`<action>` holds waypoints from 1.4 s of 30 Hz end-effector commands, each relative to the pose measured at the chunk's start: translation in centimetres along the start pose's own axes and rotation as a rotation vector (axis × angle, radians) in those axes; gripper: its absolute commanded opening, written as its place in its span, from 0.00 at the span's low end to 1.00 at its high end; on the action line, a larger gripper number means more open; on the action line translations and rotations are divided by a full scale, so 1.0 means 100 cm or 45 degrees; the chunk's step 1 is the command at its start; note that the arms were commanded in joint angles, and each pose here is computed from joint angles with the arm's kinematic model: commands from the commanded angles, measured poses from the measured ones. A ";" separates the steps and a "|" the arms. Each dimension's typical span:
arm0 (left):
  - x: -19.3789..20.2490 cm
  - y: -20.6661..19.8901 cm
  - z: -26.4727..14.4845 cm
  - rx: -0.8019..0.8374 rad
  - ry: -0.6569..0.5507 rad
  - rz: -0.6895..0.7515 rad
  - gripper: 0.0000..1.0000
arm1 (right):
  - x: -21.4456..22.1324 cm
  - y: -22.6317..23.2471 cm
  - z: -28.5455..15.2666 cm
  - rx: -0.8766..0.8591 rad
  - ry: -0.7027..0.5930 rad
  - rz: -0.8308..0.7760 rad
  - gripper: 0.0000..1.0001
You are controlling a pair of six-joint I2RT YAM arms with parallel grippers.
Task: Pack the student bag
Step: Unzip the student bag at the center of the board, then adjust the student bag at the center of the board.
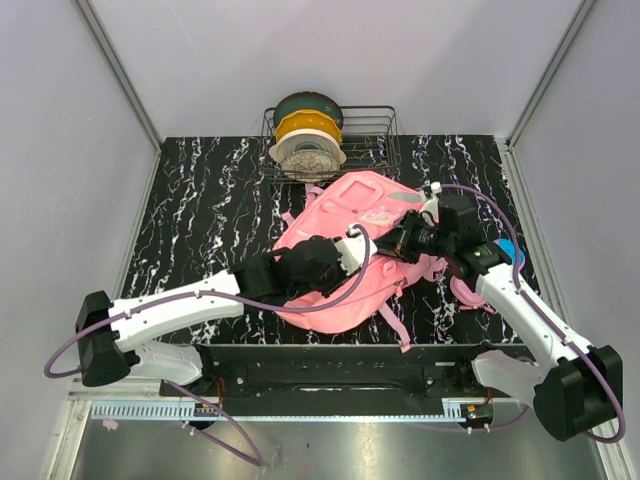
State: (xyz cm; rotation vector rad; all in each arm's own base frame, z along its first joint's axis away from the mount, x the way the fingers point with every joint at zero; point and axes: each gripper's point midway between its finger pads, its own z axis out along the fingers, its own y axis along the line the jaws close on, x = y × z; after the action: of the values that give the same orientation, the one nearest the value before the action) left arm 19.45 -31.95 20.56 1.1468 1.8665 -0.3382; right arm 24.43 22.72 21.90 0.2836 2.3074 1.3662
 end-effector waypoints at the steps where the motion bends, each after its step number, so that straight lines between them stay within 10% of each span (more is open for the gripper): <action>1: 0.002 0.047 -0.008 -0.226 -0.016 -0.053 0.29 | -0.007 0.060 -0.024 -0.266 -0.061 -0.229 0.00; 2: 0.005 0.046 -0.004 -0.226 0.001 -0.044 0.04 | -0.006 0.062 -0.026 -0.271 -0.061 -0.230 0.00; 3: 0.009 0.046 -0.002 -0.230 0.034 -0.040 0.00 | -0.006 0.063 -0.027 -0.281 -0.064 -0.240 0.03; 9: 0.017 0.048 0.011 -0.262 0.098 -0.084 0.00 | 0.005 0.053 -0.033 -0.248 -0.058 -0.229 0.67; 12: 0.017 0.052 0.008 -0.270 0.103 -0.135 0.00 | 0.011 0.034 -0.045 -0.118 -0.095 -0.222 0.75; 21: -0.019 0.057 -0.007 -0.253 0.005 -0.274 0.00 | 0.047 -0.067 -0.065 0.287 -0.209 0.042 0.75; 38: -0.028 0.045 -0.020 -0.179 -0.032 -0.418 0.00 | 0.011 -0.075 -0.009 0.289 -0.207 0.194 0.93; 42: -0.035 0.045 -0.029 -0.175 -0.053 -0.450 0.00 | 0.005 -0.098 0.003 0.385 -0.209 0.131 0.67</action>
State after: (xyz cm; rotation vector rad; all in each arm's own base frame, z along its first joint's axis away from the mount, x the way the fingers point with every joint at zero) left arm 21.53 -30.17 21.43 0.8820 2.0834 -0.3461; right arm 22.23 18.56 12.79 0.6580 2.4362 1.0708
